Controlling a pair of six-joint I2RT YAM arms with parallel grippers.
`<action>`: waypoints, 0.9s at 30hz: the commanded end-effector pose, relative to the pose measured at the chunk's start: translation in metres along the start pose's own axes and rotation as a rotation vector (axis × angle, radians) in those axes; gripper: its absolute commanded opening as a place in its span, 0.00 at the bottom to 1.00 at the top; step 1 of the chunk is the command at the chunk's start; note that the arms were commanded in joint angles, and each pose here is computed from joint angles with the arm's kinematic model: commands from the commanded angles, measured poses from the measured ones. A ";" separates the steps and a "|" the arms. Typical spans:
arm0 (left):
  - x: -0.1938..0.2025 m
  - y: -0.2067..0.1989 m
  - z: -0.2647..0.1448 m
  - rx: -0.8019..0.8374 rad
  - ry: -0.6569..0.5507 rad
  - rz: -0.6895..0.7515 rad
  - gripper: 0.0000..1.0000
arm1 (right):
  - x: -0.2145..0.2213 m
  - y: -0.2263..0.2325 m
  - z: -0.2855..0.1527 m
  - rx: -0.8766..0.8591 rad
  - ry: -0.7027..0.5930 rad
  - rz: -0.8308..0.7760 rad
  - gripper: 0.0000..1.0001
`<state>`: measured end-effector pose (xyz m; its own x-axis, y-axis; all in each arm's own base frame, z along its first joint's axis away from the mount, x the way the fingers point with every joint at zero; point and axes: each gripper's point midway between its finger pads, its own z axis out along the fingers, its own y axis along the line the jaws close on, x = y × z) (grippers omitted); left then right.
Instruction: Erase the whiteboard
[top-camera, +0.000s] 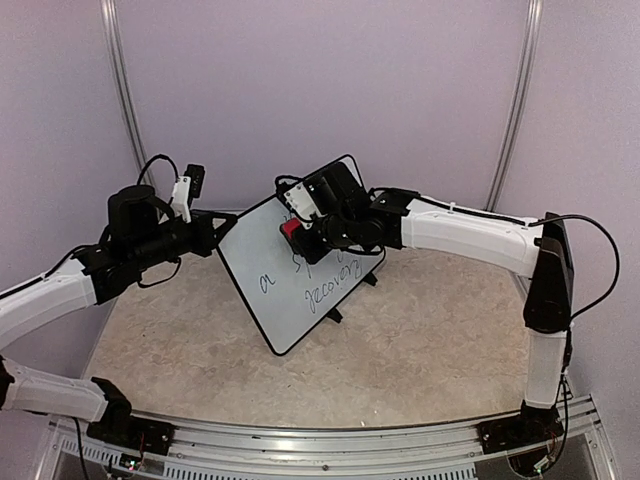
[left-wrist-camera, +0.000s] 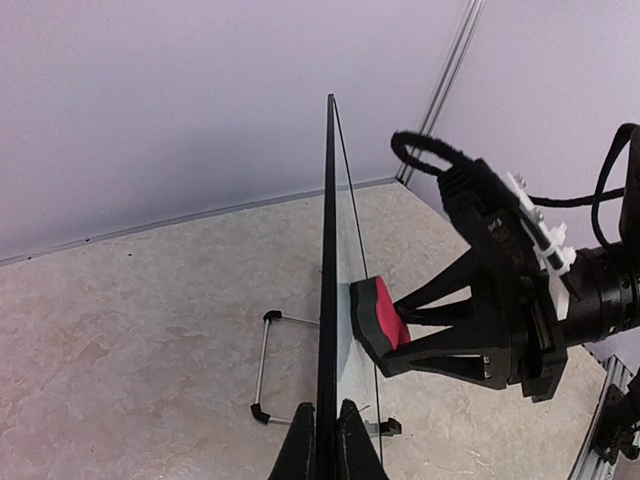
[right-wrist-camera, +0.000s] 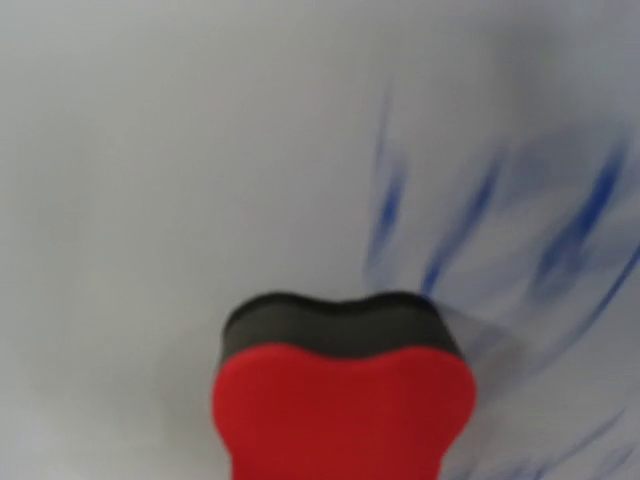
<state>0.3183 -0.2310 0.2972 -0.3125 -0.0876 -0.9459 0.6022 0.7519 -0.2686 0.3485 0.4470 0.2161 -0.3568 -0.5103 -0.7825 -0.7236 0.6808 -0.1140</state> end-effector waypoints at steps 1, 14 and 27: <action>-0.025 -0.030 -0.013 0.098 -0.046 0.061 0.00 | -0.039 -0.006 0.007 0.026 -0.079 -0.027 0.28; -0.006 -0.029 -0.022 0.107 -0.017 0.092 0.00 | 0.001 0.000 0.025 0.008 -0.001 -0.050 0.27; -0.004 -0.037 -0.022 0.163 -0.022 0.090 0.00 | -0.007 -0.001 0.021 -0.021 -0.024 -0.032 0.27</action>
<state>0.3068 -0.2193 0.2854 -0.3413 -0.0547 -0.9383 0.5801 0.7732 -0.2561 0.3546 0.4544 0.2060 -0.3182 -0.5275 -0.7877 -0.7366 0.6607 -0.1449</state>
